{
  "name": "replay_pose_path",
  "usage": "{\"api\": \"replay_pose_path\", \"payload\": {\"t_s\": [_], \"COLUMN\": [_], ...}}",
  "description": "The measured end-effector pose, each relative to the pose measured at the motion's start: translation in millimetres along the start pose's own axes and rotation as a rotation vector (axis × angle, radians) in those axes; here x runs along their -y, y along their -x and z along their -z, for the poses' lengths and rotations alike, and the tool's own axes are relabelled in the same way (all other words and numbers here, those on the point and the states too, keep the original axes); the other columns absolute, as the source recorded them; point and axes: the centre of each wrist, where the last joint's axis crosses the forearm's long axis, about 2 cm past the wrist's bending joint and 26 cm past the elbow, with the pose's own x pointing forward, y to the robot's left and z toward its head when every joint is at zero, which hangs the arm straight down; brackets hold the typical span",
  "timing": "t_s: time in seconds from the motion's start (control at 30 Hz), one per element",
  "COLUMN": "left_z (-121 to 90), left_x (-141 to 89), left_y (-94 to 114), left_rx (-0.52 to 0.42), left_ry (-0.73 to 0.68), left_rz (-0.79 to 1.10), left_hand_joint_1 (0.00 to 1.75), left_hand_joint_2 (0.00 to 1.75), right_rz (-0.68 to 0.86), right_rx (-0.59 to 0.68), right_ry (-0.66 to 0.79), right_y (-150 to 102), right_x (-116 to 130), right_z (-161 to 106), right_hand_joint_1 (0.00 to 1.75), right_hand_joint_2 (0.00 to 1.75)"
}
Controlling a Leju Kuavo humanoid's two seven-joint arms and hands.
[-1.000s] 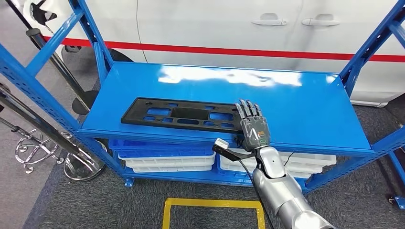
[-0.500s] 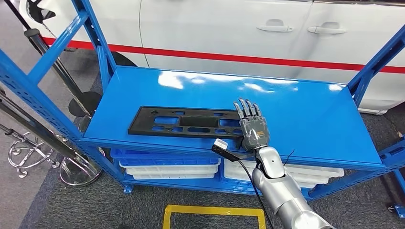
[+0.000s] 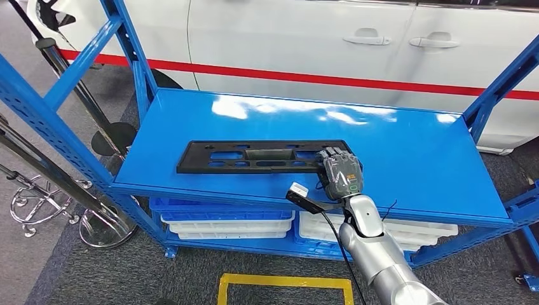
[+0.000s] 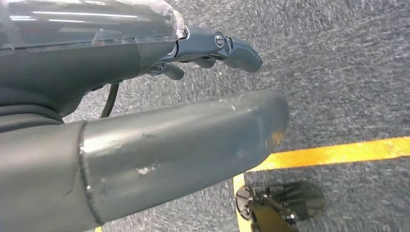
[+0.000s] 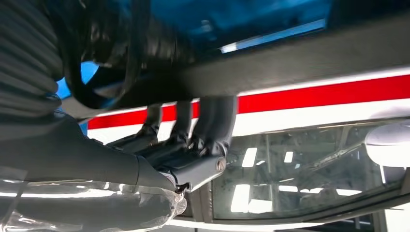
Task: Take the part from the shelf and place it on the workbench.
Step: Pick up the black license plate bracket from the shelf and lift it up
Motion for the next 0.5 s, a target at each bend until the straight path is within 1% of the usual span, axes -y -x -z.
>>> {"api": "replay_pose_path", "payload": {"t_s": [0.03,0.17,0.5], "left_z": [0.0,0.0,0.3], "left_x": [0.0,0.4,-0.1], "left_y": [0.1,0.1,-0.2], "left_rx": [0.001,0.018,0.041], "left_ry": [0.002,0.027,0.026], "left_rz": [-0.001,-0.018,-0.001], "left_hand_joint_1": [0.0,0.0,0.0], "left_hand_joint_2": [0.0,1.75,1.75], "right_rz": [0.001,0.005,0.021], "right_rx": [0.0,0.006,0.008], "right_ry": [0.001,0.011,0.038], "right_y": [0.3,0.8,5.3], "right_x": [0.1,2.2,8.3], "right_z": [0.0,1.8,4.9], "right_hand_joint_1": [1.75,1.75,1.75], "right_hand_joint_2": [1.75,1.75,1.75]}}
